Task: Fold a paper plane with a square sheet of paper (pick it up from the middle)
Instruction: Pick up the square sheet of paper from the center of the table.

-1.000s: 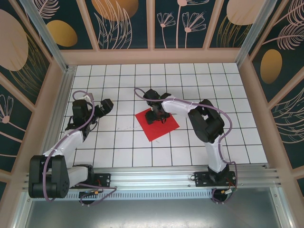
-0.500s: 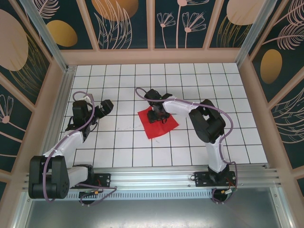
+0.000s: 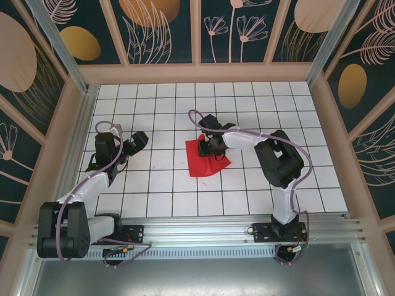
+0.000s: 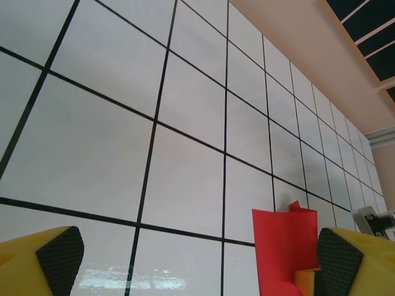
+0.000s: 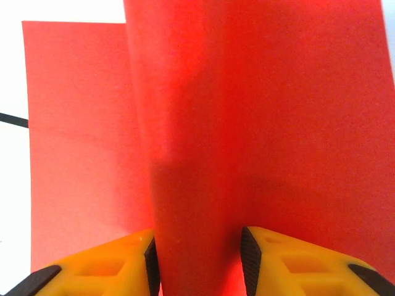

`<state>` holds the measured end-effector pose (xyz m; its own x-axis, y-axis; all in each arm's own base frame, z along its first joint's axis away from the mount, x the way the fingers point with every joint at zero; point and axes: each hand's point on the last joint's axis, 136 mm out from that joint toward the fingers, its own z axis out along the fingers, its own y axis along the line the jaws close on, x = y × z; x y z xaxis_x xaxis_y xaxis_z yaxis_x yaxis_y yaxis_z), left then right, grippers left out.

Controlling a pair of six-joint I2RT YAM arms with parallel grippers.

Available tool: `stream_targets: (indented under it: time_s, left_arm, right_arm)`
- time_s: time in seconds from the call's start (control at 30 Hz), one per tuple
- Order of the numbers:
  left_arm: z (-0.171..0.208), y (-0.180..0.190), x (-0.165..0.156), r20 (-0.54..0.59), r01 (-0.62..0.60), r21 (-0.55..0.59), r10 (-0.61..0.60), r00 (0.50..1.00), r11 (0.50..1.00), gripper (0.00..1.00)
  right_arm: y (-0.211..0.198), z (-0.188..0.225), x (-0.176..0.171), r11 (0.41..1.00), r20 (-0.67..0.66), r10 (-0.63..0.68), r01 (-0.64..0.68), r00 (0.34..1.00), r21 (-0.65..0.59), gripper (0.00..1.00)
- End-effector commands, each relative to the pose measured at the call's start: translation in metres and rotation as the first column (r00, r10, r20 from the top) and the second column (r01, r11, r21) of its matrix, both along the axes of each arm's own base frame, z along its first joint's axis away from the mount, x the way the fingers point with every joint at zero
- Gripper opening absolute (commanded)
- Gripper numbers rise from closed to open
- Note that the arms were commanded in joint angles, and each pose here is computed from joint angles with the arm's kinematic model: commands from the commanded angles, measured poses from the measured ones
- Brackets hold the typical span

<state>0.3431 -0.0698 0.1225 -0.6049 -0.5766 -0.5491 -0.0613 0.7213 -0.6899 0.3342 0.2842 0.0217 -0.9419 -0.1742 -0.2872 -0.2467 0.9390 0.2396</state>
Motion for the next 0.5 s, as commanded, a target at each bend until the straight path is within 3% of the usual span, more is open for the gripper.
stream_targets:
  time_s: [0.0, 0.23, 0.47]
  left_arm:
    - [0.003, -0.011, -0.006, 0.019, 0.034, -0.084, -0.033, 0.999, 0.996, 0.98]
    - [-0.009, -0.033, -0.017, -0.012, 0.098, -0.134, -0.100, 0.995, 0.986, 0.98]
    - [-0.009, -0.066, -0.022, -0.004, 0.181, -0.203, -0.185, 0.983, 0.962, 0.98]
  right_arm:
    - [0.000, 0.011, 0.000, 0.997, -0.007, -0.052, 0.052, 0.999, 0.065, 0.40]
    - [0.012, 0.047, 0.006, 0.969, 0.031, -0.075, 0.066, 0.997, 0.239, 0.37]
    - [0.027, 0.094, 0.008, 0.879, 0.071, -0.092, 0.047, 0.993, 0.475, 0.30]
